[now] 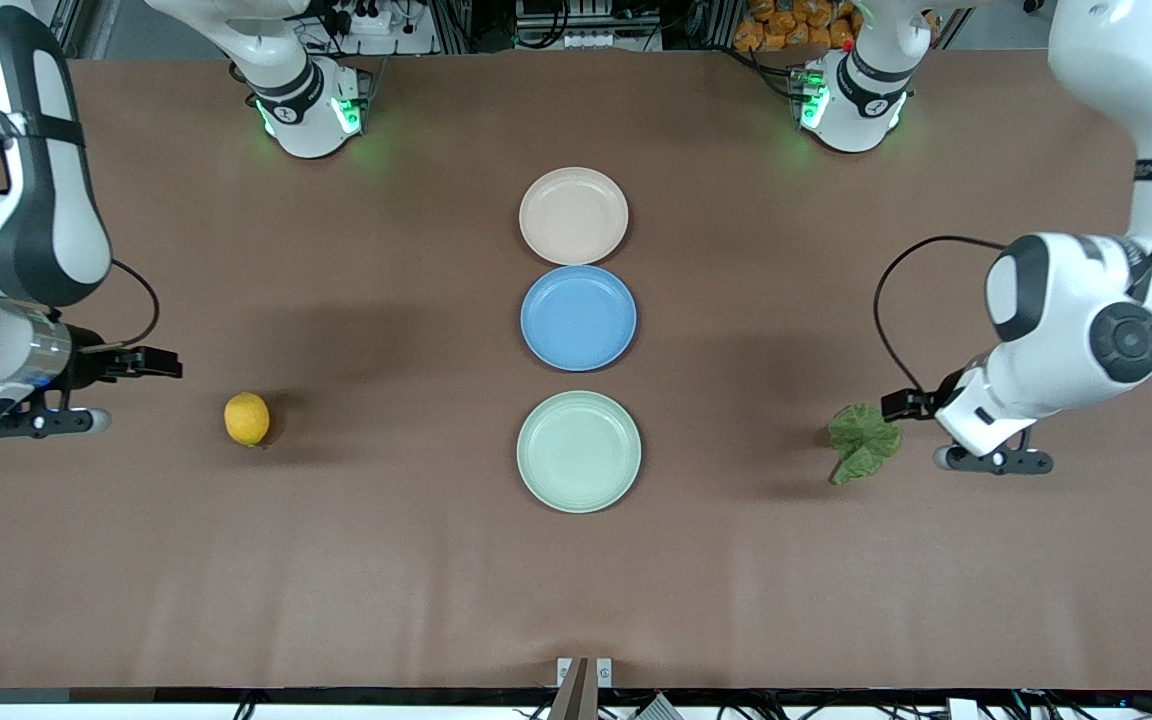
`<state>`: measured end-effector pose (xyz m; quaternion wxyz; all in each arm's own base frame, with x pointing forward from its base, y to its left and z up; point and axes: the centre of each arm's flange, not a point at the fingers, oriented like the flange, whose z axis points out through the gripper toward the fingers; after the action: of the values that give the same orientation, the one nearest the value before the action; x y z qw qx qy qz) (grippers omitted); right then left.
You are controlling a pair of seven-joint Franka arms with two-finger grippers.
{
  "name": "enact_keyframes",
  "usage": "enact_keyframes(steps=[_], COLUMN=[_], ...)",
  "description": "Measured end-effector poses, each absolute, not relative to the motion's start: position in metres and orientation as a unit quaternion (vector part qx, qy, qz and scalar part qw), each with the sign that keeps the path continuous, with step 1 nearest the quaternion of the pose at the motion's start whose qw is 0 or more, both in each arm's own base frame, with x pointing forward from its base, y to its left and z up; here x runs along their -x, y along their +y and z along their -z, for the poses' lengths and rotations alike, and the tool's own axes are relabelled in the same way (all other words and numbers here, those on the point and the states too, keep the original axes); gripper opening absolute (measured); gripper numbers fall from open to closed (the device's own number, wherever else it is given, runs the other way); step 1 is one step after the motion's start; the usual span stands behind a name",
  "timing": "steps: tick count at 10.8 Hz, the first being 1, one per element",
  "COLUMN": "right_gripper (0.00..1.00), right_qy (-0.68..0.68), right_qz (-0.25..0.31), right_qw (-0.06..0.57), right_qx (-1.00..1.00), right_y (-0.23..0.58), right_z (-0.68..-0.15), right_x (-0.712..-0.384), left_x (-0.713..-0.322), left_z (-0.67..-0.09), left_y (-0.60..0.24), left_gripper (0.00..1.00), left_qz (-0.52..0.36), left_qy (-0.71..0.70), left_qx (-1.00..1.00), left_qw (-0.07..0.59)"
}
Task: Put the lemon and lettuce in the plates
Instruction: 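Reach the right gripper to the lemon while the left gripper reaches the lettuce, then close the right gripper on the lemon while the left gripper grasps the lettuce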
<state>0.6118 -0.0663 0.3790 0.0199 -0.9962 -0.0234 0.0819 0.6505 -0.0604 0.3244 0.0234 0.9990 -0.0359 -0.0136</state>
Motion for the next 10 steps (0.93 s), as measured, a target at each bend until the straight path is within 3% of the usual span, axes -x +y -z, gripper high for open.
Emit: enact_keyframes(steps=[5,10], right_gripper=[1.0,1.0], right_qy=[-0.008,-0.007], right_qz=[-0.095,-0.061], right_qw=[0.04,0.03], right_qx=[0.995,0.998], right_y=[-0.062,-0.048], right_z=[-0.294,-0.242], right_x=[-0.613,-0.628], left_x=[-0.664,-0.668], left_z=[-0.27,-0.21], left_y=[-0.075,-0.077], left_gripper=[1.0,1.0], left_qz=[-0.023,-0.04], left_qy=[-0.043,-0.039], left_qx=[-0.998,-0.998], left_qw=[0.031,0.037])
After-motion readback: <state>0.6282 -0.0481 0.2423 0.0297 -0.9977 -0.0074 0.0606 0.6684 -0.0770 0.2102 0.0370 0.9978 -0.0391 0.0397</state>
